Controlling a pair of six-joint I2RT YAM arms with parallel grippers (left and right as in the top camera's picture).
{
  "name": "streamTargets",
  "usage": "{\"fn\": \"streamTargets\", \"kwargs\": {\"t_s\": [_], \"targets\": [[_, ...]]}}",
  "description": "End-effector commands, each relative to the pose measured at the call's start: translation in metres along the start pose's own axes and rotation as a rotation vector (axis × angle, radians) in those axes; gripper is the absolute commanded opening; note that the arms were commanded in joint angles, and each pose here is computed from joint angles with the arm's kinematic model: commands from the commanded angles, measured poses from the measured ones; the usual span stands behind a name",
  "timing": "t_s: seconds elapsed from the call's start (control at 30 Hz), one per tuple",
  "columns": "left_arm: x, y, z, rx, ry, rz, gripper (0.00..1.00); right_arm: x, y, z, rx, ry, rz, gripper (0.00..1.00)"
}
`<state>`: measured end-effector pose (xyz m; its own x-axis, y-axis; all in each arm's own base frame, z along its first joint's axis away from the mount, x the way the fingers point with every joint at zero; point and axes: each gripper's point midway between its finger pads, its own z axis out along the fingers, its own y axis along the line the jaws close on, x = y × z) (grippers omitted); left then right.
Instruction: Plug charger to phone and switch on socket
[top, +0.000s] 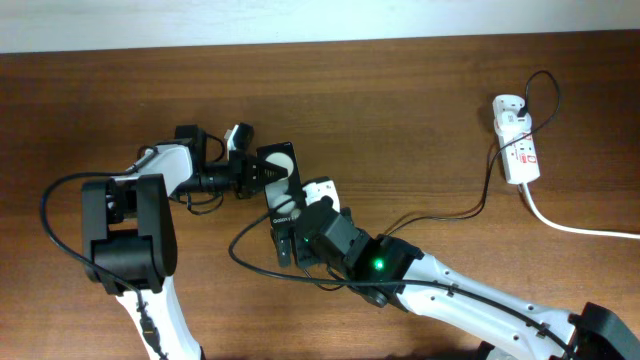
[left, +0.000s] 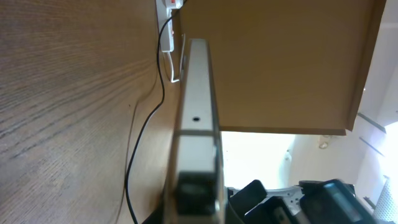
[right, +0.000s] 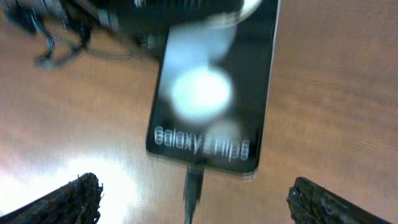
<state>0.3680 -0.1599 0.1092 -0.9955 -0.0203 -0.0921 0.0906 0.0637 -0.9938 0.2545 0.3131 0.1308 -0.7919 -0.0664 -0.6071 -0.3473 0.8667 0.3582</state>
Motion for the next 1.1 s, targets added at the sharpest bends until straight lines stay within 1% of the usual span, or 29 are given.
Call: {"fn": "streamTargets", "kwargs": {"t_s": [0.0,0.03,0.07,0.1,0.13,0.23,0.27,0.3,0.43,0.47,0.5,0.53,0.57,0.6,0.93,1.07], "targets": [[-0.002,-0.014,-0.002,0.012,-0.008,0.055,0.02,0.021,0.026,-0.009,-0.15,0.132,-0.013,0.99],[-0.002,-0.014,-0.002,0.012,-0.008,0.055,0.02,0.029,0.03,-0.009,-0.174,0.171,-0.013,0.99],[-0.002,-0.014,-0.002,0.012,-0.008,0.055,0.03,0.036,0.027,-0.005,-0.162,0.203,-0.013,0.9],[-0.002,-0.014,-0.002,0.012,-0.008,0.055,0.03,0.042,0.023,-0.001,-0.147,0.223,-0.013,0.76],[-0.002,-0.014,-0.002,0.012,-0.008,0.054,0.03,0.05,0.018,0.007,-0.126,0.252,-0.012,0.57],[-0.002,-0.014,-0.002,0.013,-0.008,0.054,0.02,0.063,0.013,0.023,-0.098,0.291,-0.005,0.48],[-0.002,-0.014,-0.002,0.013,-0.008,0.054,0.03,0.065,0.013,0.028,-0.097,0.294,-0.005,0.4],[-0.002,-0.014,-0.002,0.013,-0.008,0.054,0.02,0.062,0.013,0.031,-0.098,0.279,-0.006,0.34],[-0.002,-0.014,-0.002,0.012,-0.008,0.055,0.02,0.05,0.019,0.033,-0.118,0.228,-0.006,0.22],[-0.002,-0.014,-0.002,0.013,-0.008,0.055,0.02,0.049,0.016,0.034,-0.102,0.219,-0.008,0.17],[-0.002,-0.014,-0.002,0.013,-0.008,0.054,0.02,0.048,0.015,0.034,-0.094,0.215,-0.008,0.15],[-0.002,-0.014,-0.002,0.013,-0.008,0.054,0.02,0.047,0.014,0.034,-0.088,0.211,-0.008,0.14],[-0.002,-0.014,-0.002,0.013,-0.008,0.055,0.02,0.046,0.012,0.035,-0.079,0.204,-0.009,0.25],[-0.002,-0.014,-0.002,0.013,-0.008,0.054,0.02,0.044,0.01,0.035,-0.065,0.192,-0.009,0.45],[-0.002,-0.014,-0.002,0.013,-0.008,0.055,0.01,0.029,0.016,0.025,-0.089,0.14,-0.024,0.43],[-0.002,-0.014,-0.002,0.013,-0.008,0.054,0.0,0.026,0.019,0.019,-0.098,0.128,-0.023,0.39]]}}
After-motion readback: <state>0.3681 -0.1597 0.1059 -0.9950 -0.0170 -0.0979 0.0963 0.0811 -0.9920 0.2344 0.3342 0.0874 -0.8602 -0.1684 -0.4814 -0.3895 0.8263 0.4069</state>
